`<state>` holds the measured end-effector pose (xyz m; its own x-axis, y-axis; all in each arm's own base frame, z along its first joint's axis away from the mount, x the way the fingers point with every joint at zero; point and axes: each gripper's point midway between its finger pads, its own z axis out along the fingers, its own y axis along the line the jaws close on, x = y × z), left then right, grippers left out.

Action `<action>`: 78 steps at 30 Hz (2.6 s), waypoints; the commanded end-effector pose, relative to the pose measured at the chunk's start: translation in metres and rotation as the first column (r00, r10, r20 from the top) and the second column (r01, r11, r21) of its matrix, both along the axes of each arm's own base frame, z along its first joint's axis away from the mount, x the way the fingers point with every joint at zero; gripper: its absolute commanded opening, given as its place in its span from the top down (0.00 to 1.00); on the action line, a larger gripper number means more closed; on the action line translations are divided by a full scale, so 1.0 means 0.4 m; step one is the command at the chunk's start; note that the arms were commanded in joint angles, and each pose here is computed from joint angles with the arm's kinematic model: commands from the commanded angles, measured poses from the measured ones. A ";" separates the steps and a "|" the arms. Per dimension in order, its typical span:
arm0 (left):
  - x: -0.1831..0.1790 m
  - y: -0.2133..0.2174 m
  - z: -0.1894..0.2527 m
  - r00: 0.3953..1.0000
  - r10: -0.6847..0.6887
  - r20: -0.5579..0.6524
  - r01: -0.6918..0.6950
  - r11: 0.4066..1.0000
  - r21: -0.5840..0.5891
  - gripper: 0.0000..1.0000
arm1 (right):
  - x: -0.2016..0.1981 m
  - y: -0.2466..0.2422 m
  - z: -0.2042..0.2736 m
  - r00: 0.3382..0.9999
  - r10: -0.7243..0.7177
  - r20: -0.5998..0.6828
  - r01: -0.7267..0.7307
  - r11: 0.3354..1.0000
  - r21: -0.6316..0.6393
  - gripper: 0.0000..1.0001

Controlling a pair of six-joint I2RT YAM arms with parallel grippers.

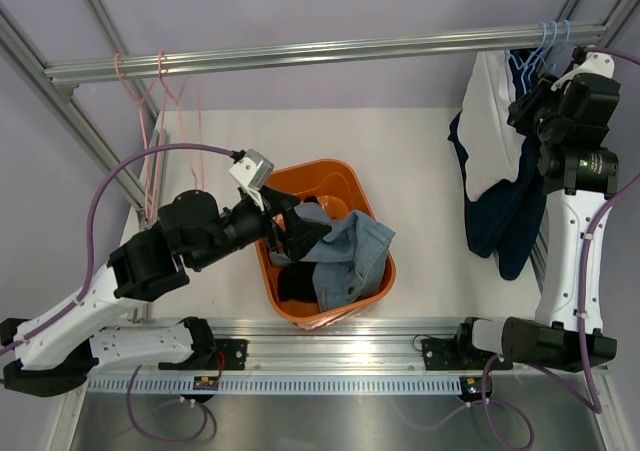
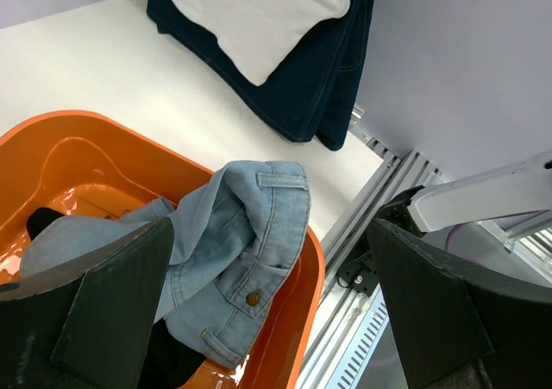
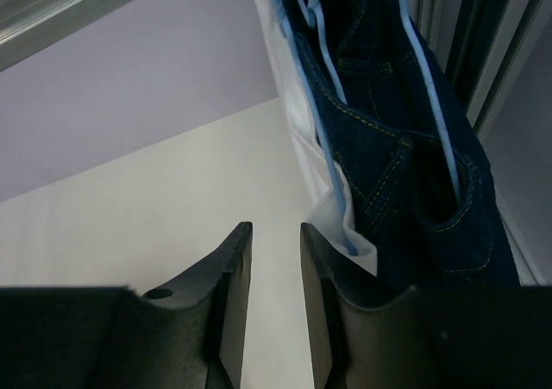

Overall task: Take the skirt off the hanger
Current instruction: Pick up the hanger from the clothesline.

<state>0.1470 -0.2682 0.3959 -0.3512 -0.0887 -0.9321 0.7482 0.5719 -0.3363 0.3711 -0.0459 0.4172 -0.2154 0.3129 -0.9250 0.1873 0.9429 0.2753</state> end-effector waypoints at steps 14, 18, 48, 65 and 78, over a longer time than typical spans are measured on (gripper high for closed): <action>-0.020 -0.018 0.069 0.993 -0.075 0.094 0.080 0.996 -0.047 0.01 | 0.072 -0.082 0.029 0.996 -0.081 0.047 0.082 0.996 -0.019 0.64; -0.017 -0.021 0.071 0.992 -0.076 0.102 0.081 0.996 -0.039 0.01 | 0.082 -0.095 0.020 0.995 -0.091 0.037 0.092 0.995 -0.033 0.64; -0.008 -0.013 0.065 0.989 -0.065 0.136 0.068 0.997 -0.018 0.01 | 0.142 -0.067 0.053 0.993 0.023 0.112 -0.014 0.997 -0.082 1.00; -0.024 0.003 0.093 0.994 -0.057 0.092 0.064 0.995 -0.074 0.01 | 0.016 0.152 0.189 0.890 0.417 0.182 -0.424 0.906 -0.004 1.00; -0.017 -0.055 0.191 0.993 -0.093 0.079 0.102 0.988 -0.113 0.01 | -0.219 0.319 0.022 0.805 0.591 0.052 -0.587 0.783 0.206 1.00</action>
